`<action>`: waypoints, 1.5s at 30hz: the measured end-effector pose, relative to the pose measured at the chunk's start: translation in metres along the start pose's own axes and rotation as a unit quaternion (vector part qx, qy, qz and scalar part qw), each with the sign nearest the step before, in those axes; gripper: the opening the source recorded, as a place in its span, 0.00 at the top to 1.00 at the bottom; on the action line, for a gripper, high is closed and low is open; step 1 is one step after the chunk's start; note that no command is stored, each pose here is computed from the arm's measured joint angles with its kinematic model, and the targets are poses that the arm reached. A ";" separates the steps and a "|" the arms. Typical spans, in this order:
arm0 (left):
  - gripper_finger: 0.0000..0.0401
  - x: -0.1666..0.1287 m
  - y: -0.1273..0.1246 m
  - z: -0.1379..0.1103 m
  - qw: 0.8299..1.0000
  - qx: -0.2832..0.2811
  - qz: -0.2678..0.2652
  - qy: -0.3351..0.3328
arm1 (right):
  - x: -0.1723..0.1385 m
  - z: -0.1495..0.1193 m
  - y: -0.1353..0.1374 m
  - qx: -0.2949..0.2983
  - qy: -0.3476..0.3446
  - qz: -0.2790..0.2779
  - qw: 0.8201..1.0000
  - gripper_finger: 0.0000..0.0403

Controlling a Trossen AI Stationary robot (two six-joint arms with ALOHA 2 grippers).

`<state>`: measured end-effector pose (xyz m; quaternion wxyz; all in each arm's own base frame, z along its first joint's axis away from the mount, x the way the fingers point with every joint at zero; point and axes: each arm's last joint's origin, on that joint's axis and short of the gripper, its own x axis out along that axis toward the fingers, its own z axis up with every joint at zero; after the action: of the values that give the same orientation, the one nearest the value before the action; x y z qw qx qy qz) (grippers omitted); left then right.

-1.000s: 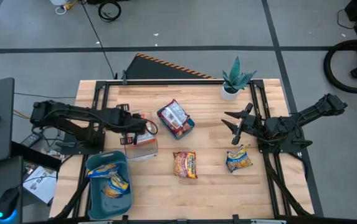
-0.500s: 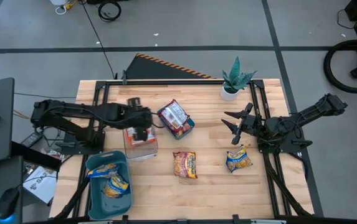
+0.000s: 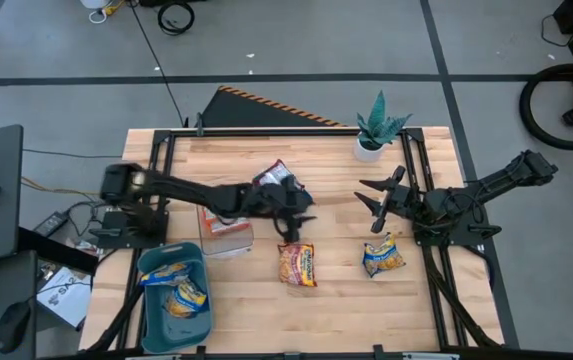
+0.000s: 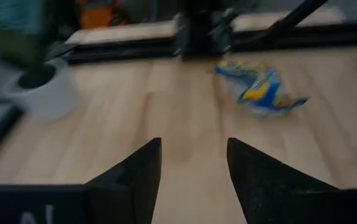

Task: Sort Maruchan noodles
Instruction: Put the blue noodle pack into the green bin

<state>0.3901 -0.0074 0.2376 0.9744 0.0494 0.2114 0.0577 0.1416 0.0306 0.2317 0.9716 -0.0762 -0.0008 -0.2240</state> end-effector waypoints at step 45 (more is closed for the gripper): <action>0.42 0.178 -0.074 -0.031 0.983 -0.020 -0.136 -0.118 | 0.000 0.001 -0.001 -0.022 -0.001 -0.019 1.000 0.58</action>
<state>0.5443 -0.0543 0.1284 0.9921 0.0075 0.0982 -0.0771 0.1409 0.0297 0.2329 0.9653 -0.0975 0.0021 -0.2421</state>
